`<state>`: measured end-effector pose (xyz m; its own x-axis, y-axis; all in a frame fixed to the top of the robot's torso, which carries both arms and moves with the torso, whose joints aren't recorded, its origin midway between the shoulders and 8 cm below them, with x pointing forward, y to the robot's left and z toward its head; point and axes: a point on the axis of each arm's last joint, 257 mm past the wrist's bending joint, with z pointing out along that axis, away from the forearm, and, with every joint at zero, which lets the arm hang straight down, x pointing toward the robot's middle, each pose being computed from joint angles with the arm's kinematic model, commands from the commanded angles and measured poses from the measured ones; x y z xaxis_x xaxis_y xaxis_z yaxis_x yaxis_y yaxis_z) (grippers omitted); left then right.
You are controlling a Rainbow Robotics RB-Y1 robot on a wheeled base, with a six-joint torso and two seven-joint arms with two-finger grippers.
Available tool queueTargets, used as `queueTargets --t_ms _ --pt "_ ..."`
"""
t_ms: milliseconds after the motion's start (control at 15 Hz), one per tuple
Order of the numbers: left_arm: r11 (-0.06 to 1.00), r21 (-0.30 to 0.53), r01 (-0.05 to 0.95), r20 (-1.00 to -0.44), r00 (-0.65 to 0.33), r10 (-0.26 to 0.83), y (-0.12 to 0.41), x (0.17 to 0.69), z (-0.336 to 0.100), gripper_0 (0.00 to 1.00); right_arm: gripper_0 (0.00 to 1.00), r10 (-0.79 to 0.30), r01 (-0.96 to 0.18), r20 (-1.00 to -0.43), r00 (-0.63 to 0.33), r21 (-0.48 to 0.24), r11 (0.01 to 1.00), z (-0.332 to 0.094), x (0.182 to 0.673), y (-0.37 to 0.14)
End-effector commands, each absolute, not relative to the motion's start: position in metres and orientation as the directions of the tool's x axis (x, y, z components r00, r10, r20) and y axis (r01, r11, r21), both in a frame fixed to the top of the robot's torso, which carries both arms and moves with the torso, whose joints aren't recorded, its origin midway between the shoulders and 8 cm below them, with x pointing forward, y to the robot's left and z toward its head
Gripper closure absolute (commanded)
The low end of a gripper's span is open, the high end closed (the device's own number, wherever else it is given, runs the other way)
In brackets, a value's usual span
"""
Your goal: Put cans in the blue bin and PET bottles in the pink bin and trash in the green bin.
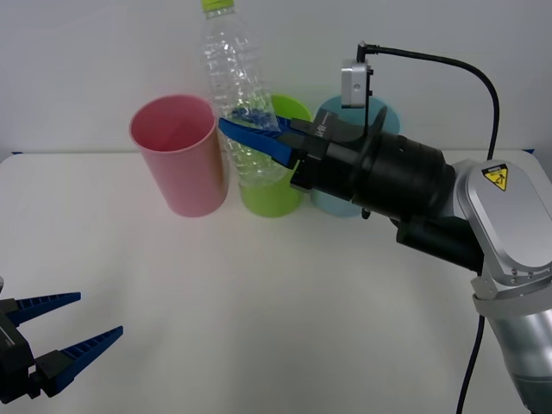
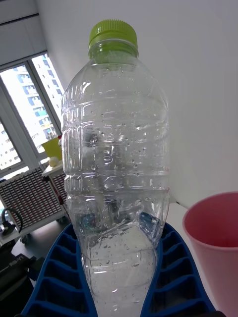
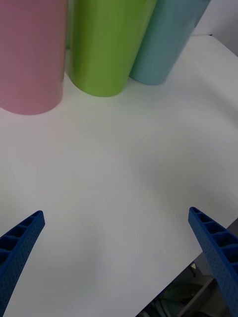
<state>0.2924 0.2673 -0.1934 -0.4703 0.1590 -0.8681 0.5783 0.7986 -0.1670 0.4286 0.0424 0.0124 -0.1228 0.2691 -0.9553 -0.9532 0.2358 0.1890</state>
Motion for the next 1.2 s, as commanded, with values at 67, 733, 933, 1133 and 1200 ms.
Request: queueTargets --t_ms 67,733,933,1133,1200 --pt "0.799 -0.167 0.578 -0.868 -0.470 0.159 0.267 0.292 -0.193 0.00 1.00 0.311 -0.947 -0.944 -0.111 0.196 0.256 0.036 0.445 0.071" --pt "0.799 -0.167 0.578 -0.868 -0.470 0.159 0.267 0.292 -0.193 0.00 1.00 0.338 -0.910 -0.939 -0.069 0.198 0.365 0.083 0.519 0.154" --pt "0.799 -0.167 0.578 -0.868 -0.470 0.159 0.267 0.292 -0.193 0.00 1.00 0.291 -0.889 -0.955 -0.054 0.179 0.421 0.082 0.547 0.171" --pt "0.799 -0.167 0.578 -0.868 -0.470 0.159 0.267 0.292 -0.193 0.00 1.00 0.229 -0.869 -0.972 -0.050 0.155 0.469 0.076 0.570 0.191" --pt "0.799 -0.167 0.578 -0.868 -0.470 0.159 0.267 0.292 -0.193 0.00 1.00 0.204 -0.862 -0.978 -0.044 0.140 0.487 0.074 0.577 0.197"
